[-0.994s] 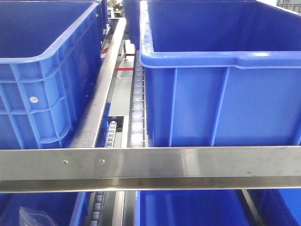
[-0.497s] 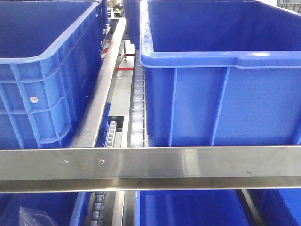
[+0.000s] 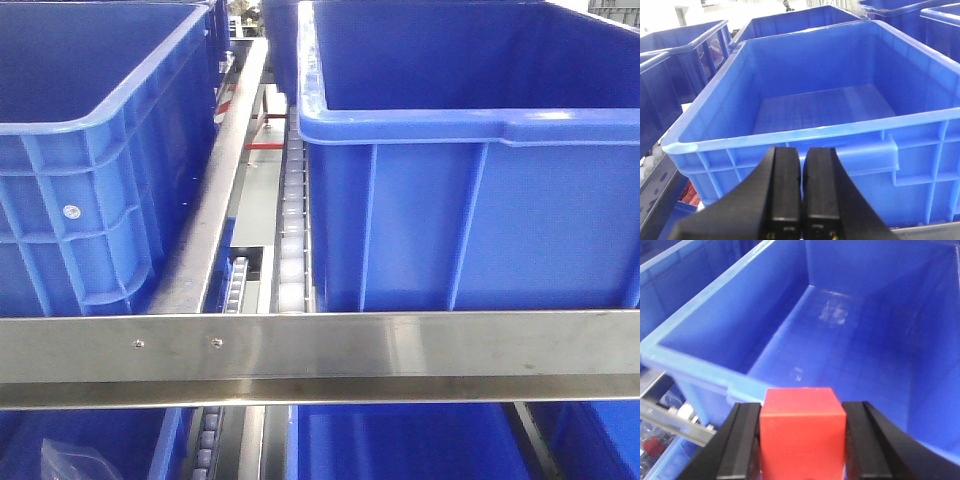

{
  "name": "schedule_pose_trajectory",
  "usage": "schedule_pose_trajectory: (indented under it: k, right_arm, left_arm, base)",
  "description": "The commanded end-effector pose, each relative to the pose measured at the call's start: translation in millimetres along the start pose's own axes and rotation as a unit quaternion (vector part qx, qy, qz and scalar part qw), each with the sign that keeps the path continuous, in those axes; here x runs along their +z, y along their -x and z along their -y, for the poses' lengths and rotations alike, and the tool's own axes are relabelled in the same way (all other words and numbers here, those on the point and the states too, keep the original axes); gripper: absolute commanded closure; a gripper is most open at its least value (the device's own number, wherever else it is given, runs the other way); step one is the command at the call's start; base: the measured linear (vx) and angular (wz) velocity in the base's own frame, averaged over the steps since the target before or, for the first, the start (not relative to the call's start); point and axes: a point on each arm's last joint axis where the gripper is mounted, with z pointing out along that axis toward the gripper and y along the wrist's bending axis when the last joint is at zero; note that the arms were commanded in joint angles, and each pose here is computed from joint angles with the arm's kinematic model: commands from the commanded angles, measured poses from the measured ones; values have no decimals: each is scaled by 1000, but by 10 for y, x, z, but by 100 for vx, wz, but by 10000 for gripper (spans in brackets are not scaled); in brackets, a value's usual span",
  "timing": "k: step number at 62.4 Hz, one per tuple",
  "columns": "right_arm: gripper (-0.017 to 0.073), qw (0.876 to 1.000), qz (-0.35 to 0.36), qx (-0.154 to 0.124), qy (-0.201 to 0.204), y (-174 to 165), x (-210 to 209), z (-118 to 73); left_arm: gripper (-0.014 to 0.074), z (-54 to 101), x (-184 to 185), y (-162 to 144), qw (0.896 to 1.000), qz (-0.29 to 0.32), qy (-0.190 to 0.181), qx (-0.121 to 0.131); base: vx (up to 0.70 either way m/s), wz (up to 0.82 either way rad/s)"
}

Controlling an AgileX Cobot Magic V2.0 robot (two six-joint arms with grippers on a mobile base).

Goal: Pick red cube and place on left shelf
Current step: 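Hold the red cube above the blue crate on the shelf, then lower the right gripper into the blue crate and release the red cube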

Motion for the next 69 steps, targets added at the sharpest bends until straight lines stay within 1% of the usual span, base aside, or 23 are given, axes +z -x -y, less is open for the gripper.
schedule_pose_trajectory:
  k: [1,22,30,40,50,52,57,59,62,65,69]
  right_arm:
    - [501,998,56,3,-19,274,88,57]
    - [501,999,28,5,-26,554,722,137]
    - [501,1000,4,6,-25,586,1020,160]
    - [501,1000,-3,7,-29,614,1355,193]
    - [495,999,-8,7,-33,623,1605,216]
    - [475,999,-8,7,-33,634,1636,219]
    - [368,999,-11,7,-32,646,1704,223]
    - [281,999,-9,7,-32,660,1722,225]
    - [121,999,-7,7,-33,674,1745,229]
    - [2,999,0,7,-35,686,1751,234]
    - [-76,999,6,6,-38,695,1757,238]
  left_arm:
    - [488,-2,2,8,999,35,5,-2]
    - [488,-2,2,8,999,35,5,-2]
    - [488,-2,2,8,999,35,5,-2]
    - [488,-2,2,8,999,35,5,-2]
    - [488,-2,2,8,999,35,5,-2]
    - [488,-2,2,8,999,35,5,-2]
    - [488,-2,2,8,999,35,5,-2]
    - [488,-2,2,8,999,35,5,-2]
    - [488,-2,2,8,999,35,5,-2]
    - [488,-2,2,8,999,35,5,-2]
    - [488,-2,2,8,999,35,5,-2]
  base:
    - [0,0]
    - [0,0]
    - [0,0]
    - [0,0]
    - [0,0]
    - [0,0]
    - [0,0]
    - [0,0]
    - [0,0]
    - [0,0]
    - [0,0]
